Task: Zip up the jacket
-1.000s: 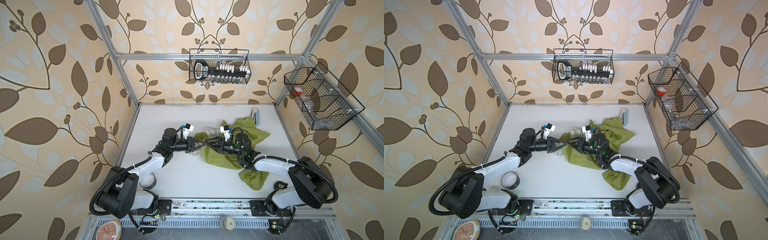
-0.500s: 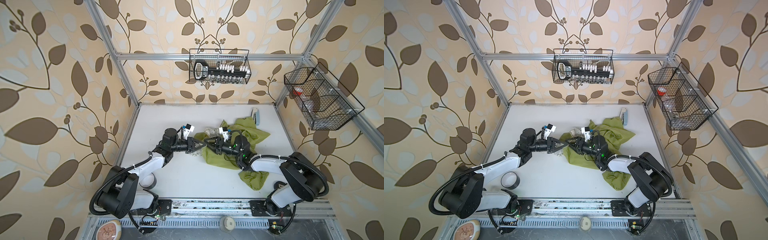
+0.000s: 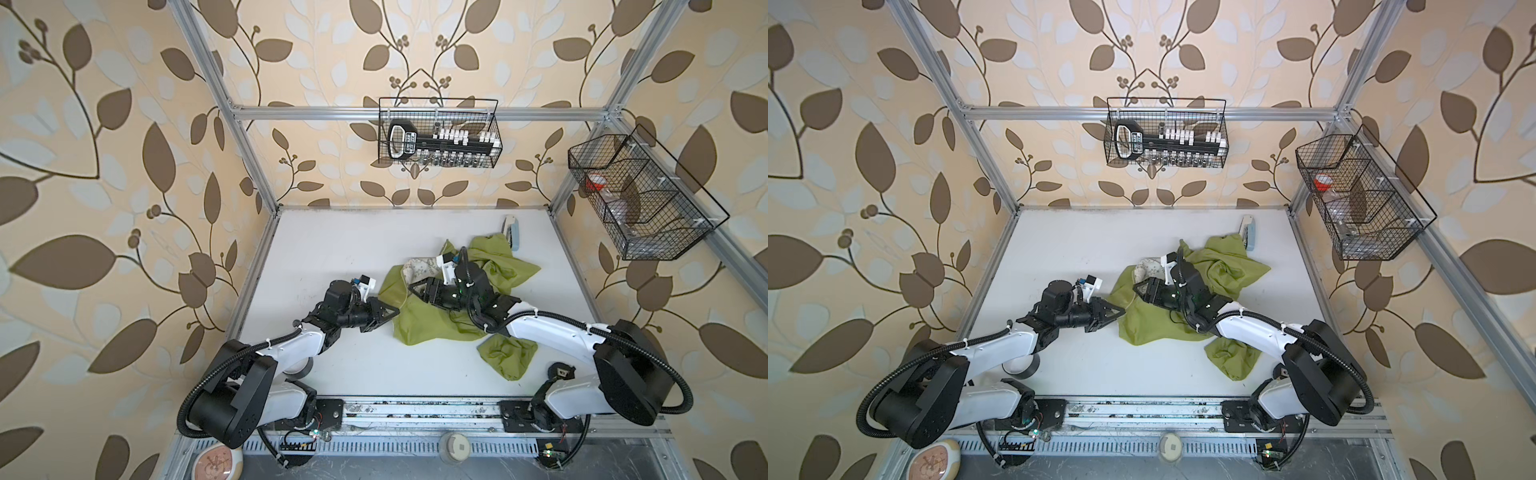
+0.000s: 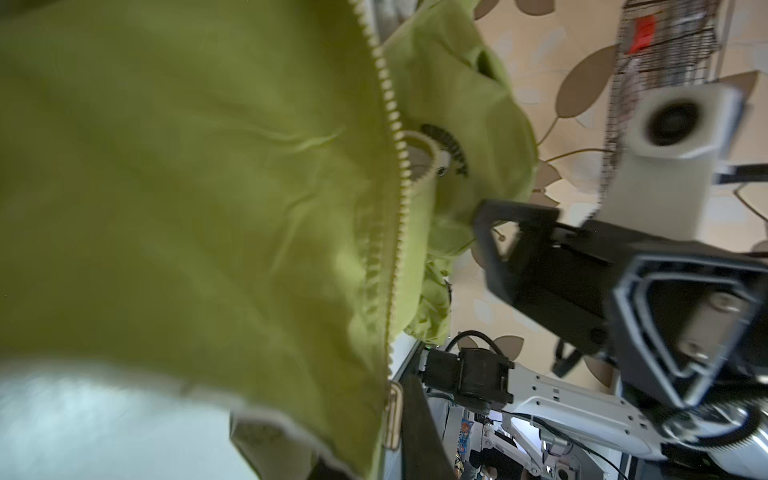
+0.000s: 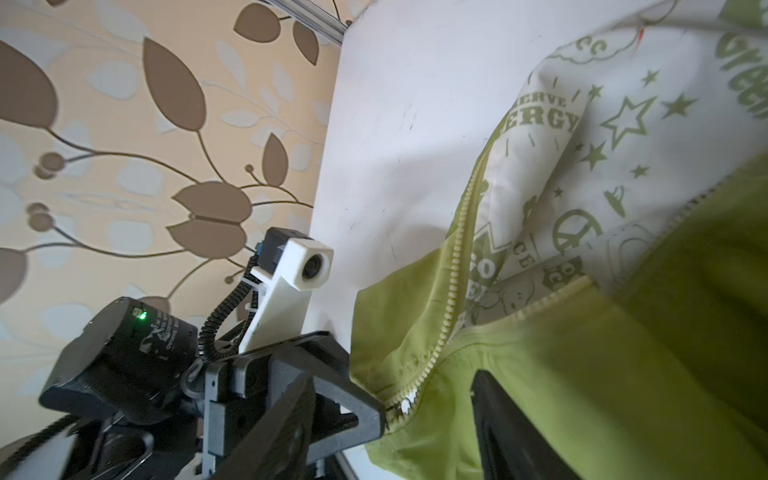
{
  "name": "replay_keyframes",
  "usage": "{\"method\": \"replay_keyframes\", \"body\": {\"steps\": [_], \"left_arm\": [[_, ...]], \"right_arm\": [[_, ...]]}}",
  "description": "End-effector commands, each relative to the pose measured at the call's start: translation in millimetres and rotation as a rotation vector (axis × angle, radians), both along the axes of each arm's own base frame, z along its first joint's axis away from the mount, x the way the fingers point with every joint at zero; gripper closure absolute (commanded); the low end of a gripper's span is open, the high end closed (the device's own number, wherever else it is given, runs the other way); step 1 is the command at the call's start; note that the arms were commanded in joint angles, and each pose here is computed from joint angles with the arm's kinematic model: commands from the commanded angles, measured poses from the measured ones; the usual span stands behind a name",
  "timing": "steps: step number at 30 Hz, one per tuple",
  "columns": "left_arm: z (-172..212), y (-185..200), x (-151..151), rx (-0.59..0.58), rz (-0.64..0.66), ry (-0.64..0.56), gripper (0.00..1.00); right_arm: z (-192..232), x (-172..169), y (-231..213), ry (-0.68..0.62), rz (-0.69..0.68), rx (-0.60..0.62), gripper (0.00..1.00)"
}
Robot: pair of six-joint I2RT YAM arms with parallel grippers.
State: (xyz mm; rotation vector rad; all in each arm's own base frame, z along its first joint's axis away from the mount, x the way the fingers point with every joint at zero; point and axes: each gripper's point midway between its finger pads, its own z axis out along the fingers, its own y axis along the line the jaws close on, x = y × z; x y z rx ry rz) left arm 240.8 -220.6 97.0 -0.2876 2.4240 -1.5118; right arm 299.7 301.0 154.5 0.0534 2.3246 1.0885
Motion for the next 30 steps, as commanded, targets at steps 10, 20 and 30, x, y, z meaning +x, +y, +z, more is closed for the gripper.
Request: {"method": "replay_keyframes", "body": {"steps": [10, 20, 30], "left_arm": [[-51, 34, -14, 0.146, 0.152, 0.048, 0.99], [-69, 50, -28, 0.189, 0.212, 0.097, 0.7], [-59, 52, -29, 0.17, 0.22, 0.055, 0.66]], "right_arm": [[-65, -26, -16, 0.004, 0.072, -0.462, 0.39], [-57, -29, -12, -0.005, 0.079, -0.432, 0.39], [-52, -30, -11, -0.009, 0.078, -0.411, 0.39]]}}
